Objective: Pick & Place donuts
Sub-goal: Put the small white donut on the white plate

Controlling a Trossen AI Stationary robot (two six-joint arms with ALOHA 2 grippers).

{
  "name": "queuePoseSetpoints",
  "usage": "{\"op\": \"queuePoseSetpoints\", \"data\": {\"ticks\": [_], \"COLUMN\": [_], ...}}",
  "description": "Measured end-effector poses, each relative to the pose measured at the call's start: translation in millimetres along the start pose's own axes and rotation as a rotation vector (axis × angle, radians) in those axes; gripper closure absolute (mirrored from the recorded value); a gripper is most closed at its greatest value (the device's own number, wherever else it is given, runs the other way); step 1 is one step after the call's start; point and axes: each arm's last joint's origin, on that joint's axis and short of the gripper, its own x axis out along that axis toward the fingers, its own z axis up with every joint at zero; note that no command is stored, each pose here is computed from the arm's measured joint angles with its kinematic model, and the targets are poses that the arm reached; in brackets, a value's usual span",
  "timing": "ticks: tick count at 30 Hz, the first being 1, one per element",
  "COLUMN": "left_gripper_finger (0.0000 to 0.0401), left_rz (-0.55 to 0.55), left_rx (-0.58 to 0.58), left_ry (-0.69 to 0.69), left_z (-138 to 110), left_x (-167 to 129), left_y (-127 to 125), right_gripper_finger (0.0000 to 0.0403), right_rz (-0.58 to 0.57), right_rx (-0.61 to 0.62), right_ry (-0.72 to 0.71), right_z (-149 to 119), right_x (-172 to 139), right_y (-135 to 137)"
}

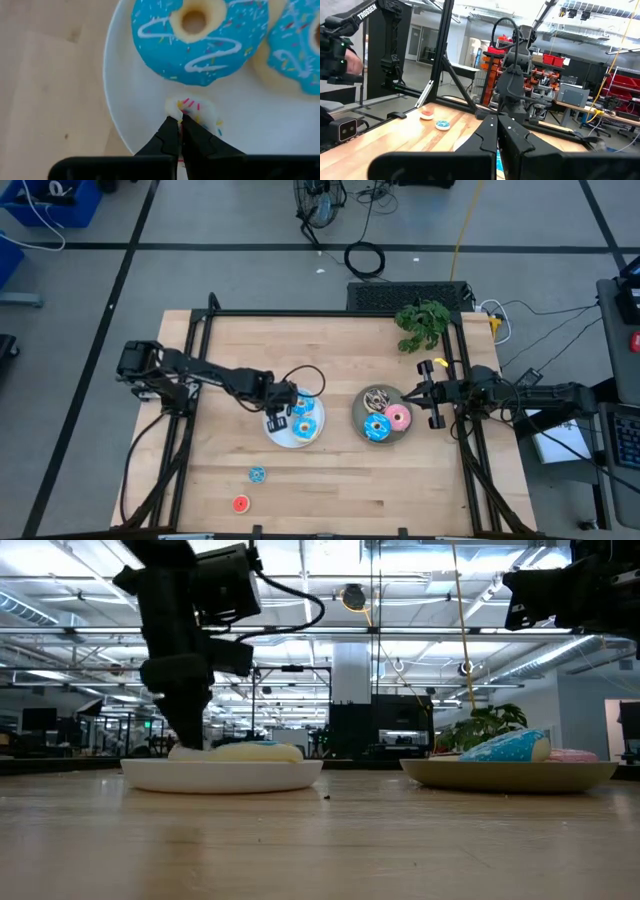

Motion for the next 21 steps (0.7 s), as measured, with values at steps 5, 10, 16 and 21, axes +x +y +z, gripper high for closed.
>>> {"op": "queuePoseSetpoints", "data": {"ticks": [5, 10, 16, 21], "left_gripper_finger": [0.0393, 0.0384, 0.0381, 0.0377], "left_rz": [-0.013, 0.012, 0.018, -0.014], "left_rx": [-0.029, -0.057, -0.052, -0.052], "left_ry": [-0.040, -0.034, -0.045, -0.052], "left_z": [-7.8, -9.8, -8.1, -5.3], "left_x": [13.3, 16.6, 18.8, 24.4], "left_y": [1.9, 8.4, 9.3, 7.2], "right_gripper_finger": [0.0403, 0.0403, 0.0403, 0.0403], "right_rz": [0.000, 0.000, 0.000, 0.000], "right_rx": [0.000, 0.000, -0.003, -0.003], "right_ry": [0.000, 0.000, 0.000, 0.001], "right_z": [0.0, 0.0, 0.0, -0.1], "right_x": [0.0, 0.0, 0.0, 0.0], "right_y": [0.0, 0.0, 0.0, 0.0]}}
